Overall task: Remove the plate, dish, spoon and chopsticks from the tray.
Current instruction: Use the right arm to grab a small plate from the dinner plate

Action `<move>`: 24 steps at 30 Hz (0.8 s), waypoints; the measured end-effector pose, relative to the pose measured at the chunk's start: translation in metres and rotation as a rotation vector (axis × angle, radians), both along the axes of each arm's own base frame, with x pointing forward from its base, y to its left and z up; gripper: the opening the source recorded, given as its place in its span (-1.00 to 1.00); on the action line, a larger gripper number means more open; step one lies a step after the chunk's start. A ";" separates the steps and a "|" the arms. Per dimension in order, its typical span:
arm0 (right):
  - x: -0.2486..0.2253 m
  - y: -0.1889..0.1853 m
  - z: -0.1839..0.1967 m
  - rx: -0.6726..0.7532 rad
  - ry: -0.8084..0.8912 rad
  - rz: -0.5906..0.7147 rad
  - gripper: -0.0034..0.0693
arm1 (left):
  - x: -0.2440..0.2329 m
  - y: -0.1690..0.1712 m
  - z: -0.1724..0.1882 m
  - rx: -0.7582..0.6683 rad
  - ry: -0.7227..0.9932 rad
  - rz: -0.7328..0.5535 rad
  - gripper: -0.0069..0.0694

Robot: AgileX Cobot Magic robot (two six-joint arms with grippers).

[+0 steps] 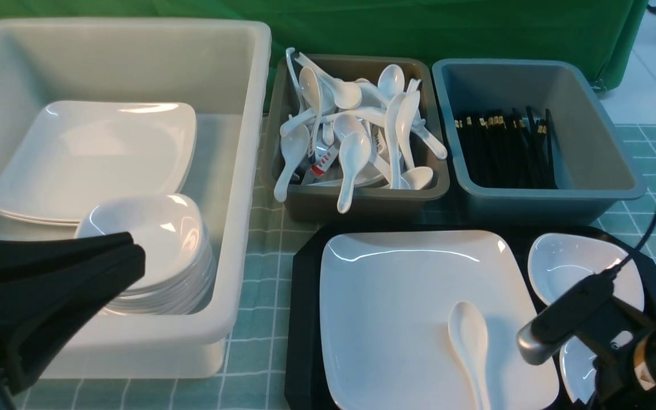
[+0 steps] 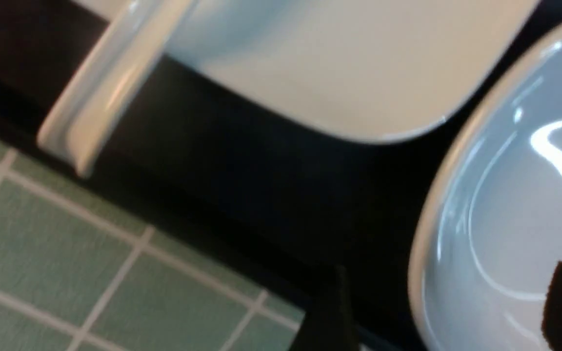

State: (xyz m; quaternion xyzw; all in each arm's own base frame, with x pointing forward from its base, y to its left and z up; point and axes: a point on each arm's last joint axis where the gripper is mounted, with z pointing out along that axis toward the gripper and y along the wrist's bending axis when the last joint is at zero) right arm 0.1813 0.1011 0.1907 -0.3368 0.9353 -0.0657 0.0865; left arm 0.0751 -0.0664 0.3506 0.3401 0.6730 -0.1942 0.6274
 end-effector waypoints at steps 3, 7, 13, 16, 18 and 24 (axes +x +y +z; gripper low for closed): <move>0.010 0.004 -0.015 -0.036 0.004 0.039 0.67 | 0.000 0.000 0.000 0.000 0.000 0.000 -0.77; 0.016 0.003 -0.030 -0.110 0.028 0.077 0.66 | 0.000 0.000 0.000 0.000 0.002 -0.001 -0.77; 0.018 0.004 -0.038 -0.136 0.055 0.079 0.30 | 0.000 0.000 -0.001 0.002 0.006 -0.007 -0.77; 0.018 0.003 -0.039 -0.148 0.067 0.078 -0.14 | -0.001 -0.001 -0.001 0.003 0.007 -0.008 -0.77; 0.016 0.002 -0.037 -0.181 0.083 0.085 -0.31 | -0.001 -0.001 -0.001 0.002 0.008 -0.008 -0.77; 0.013 0.011 -0.013 -0.230 0.078 0.102 -0.62 | -0.001 0.000 -0.001 0.001 0.012 -0.008 -0.77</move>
